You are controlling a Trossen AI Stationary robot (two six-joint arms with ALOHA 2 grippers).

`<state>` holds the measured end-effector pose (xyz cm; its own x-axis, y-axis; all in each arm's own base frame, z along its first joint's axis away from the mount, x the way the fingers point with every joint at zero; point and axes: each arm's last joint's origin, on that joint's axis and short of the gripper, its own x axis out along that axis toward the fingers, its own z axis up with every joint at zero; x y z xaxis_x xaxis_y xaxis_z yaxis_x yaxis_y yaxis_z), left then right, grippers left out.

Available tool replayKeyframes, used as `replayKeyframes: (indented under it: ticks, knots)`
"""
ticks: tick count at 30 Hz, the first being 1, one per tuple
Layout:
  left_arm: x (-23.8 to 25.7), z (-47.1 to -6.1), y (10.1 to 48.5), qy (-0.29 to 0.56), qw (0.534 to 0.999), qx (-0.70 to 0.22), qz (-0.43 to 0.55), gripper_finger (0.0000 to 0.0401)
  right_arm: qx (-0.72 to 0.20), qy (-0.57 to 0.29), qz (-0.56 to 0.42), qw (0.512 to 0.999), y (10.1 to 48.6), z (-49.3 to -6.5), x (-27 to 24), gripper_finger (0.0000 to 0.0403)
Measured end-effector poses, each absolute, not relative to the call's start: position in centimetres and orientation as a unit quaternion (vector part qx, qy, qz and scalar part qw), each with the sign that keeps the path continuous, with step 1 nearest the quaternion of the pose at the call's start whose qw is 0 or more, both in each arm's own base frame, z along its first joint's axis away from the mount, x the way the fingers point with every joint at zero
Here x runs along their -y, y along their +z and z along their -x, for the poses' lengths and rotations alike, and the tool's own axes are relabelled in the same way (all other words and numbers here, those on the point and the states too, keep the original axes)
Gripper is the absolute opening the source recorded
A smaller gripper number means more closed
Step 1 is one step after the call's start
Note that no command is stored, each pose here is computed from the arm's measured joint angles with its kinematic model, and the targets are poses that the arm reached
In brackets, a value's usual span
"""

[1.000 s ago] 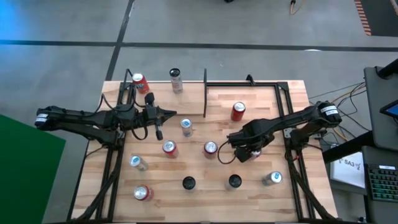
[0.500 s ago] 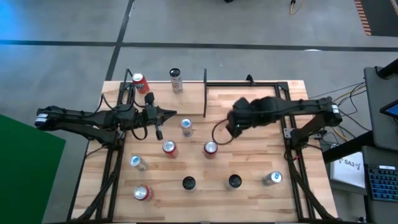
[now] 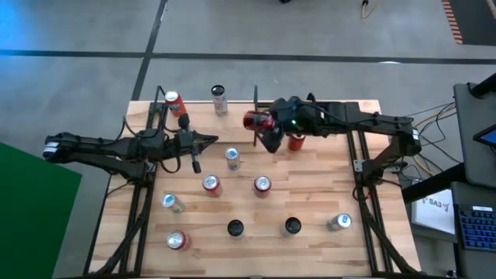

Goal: Place canned beverage on shelf
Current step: Put the red white soda can on the shelf

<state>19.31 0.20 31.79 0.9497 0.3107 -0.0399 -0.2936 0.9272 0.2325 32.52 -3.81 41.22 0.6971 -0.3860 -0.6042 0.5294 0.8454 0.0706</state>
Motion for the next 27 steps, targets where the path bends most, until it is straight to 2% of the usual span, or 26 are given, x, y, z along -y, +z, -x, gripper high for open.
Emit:
replayKeyframes:
  ticks: [7,15,20,27]
  knots:
    - [-0.2,-18.4,32.6,0.158,0.981,-0.013,-0.109,0.0,-0.293,-0.24,-0.062,0.923,39.6,-35.4,5.8,0.0288]
    - [-0.2,-19.2,31.9,0.155,0.983,-0.031,-0.092,0.001,-0.325,-0.22,-0.004,0.92,37.6,-37.3,6.2,0.0288]
    - [-0.2,-20.2,31.1,0.152,0.982,-0.053,-0.103,0.0074,-0.326,-0.218,0.002,0.92,37.5,-37.4,6.2,0.0288]
    - [-0.2,-21.5,30.4,0.163,0.975,-0.067,-0.136,0.0216,-0.327,-0.216,0.004,0.92,37.5,-37.4,6.2,0.0288]
